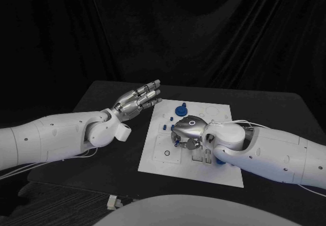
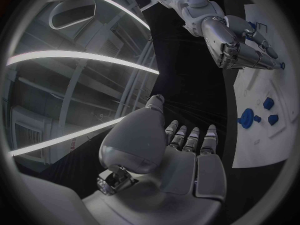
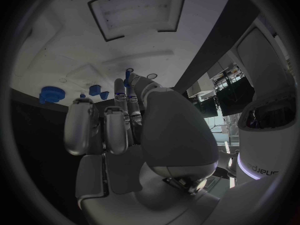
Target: Assemble the parts on the task board
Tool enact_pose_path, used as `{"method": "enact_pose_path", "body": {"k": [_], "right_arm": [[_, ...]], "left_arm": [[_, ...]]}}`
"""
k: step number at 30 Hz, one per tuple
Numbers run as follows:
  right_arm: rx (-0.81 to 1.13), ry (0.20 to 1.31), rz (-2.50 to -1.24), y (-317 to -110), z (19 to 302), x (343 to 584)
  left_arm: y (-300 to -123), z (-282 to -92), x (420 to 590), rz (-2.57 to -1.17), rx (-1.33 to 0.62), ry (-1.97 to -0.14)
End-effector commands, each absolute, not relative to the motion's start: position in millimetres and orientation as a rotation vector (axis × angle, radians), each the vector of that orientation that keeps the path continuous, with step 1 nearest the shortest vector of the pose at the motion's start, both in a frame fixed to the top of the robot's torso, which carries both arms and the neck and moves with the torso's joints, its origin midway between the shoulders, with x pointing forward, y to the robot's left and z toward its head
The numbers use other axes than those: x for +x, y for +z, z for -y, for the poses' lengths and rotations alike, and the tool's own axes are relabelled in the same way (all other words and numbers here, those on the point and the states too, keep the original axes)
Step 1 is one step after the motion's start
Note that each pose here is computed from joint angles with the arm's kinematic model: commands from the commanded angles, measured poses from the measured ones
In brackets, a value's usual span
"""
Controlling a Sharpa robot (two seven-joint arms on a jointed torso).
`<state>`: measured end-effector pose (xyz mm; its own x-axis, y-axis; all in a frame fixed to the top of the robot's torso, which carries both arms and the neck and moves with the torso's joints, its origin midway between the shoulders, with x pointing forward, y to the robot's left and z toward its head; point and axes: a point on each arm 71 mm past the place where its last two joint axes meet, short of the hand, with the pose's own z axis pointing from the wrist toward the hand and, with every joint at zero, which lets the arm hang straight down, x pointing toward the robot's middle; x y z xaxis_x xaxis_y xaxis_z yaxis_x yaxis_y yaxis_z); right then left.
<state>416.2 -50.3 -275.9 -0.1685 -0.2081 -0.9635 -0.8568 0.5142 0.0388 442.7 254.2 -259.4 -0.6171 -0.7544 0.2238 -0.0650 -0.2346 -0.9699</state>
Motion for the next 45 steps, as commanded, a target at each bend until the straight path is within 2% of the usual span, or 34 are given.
{"method": "enact_pose_path", "body": {"k": [1,29,45], "right_arm": [[-0.913,0.73,-1.678,-277,50,416],[-0.919,0.718,-1.703,-281,49,415],[-0.917,0.701,-1.737,-290,50,414]], "left_arm": [[-259.2,-253.1,442.3,-1.535,-0.988,-1.926],[-264.0,-252.9,441.7,-1.555,-1.0,-1.922],[-265.4,-252.3,441.7,-1.562,-1.003,-1.924]]}}
